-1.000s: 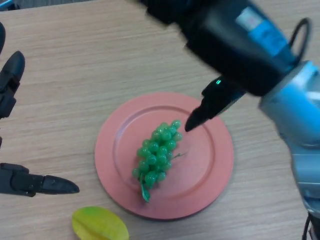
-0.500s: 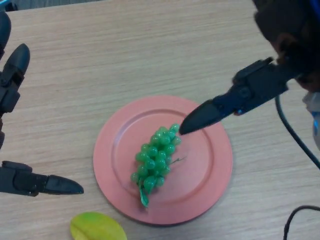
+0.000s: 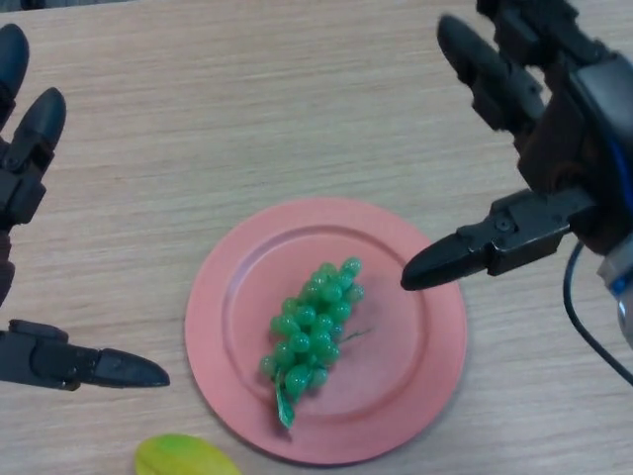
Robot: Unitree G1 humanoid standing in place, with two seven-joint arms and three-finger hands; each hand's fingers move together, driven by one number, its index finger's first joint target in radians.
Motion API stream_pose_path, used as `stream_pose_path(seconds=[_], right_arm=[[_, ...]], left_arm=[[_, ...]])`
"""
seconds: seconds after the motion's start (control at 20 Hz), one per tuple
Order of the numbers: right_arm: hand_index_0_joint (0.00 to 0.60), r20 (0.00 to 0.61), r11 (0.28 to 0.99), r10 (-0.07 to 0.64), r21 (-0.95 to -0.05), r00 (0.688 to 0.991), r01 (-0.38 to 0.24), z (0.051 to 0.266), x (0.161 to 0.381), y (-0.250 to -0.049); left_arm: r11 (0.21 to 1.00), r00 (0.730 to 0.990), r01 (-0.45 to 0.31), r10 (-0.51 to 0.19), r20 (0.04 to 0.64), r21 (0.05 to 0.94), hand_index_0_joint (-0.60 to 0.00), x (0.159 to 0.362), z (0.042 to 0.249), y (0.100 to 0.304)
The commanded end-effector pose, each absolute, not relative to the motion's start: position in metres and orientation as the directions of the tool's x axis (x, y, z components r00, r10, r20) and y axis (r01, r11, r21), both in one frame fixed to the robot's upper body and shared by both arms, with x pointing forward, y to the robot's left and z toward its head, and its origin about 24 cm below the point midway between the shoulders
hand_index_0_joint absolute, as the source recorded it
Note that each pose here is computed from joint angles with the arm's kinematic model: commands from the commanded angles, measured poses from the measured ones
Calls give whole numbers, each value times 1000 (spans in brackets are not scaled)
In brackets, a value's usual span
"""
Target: Pick up the green grapes and place it on the plate
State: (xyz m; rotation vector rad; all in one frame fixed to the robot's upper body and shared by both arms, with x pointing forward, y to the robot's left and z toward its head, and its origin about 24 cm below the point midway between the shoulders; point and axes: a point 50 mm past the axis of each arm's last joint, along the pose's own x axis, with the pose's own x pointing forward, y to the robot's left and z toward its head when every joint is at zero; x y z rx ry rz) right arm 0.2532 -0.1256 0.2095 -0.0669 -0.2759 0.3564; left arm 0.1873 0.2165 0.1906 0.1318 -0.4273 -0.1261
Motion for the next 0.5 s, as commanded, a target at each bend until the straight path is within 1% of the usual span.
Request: stream_pose_path(seconds=[0.05, 0.15, 0.5], right_arm=[[0, 469, 951, 308, -140, 828, -274, 235, 246, -140], [0, 464, 953, 302, -140, 832, -268, 233, 247, -142], [0, 476, 957, 290, -139, 830, -255, 234, 246, -144]], left_arm=[[972, 824, 84, -192, 533, 220, 0, 176, 213, 215], [972, 826, 85, -192, 531, 218, 0, 177, 213, 215], [970, 825, 84, -196, 531, 227, 0, 176, 213, 213]])
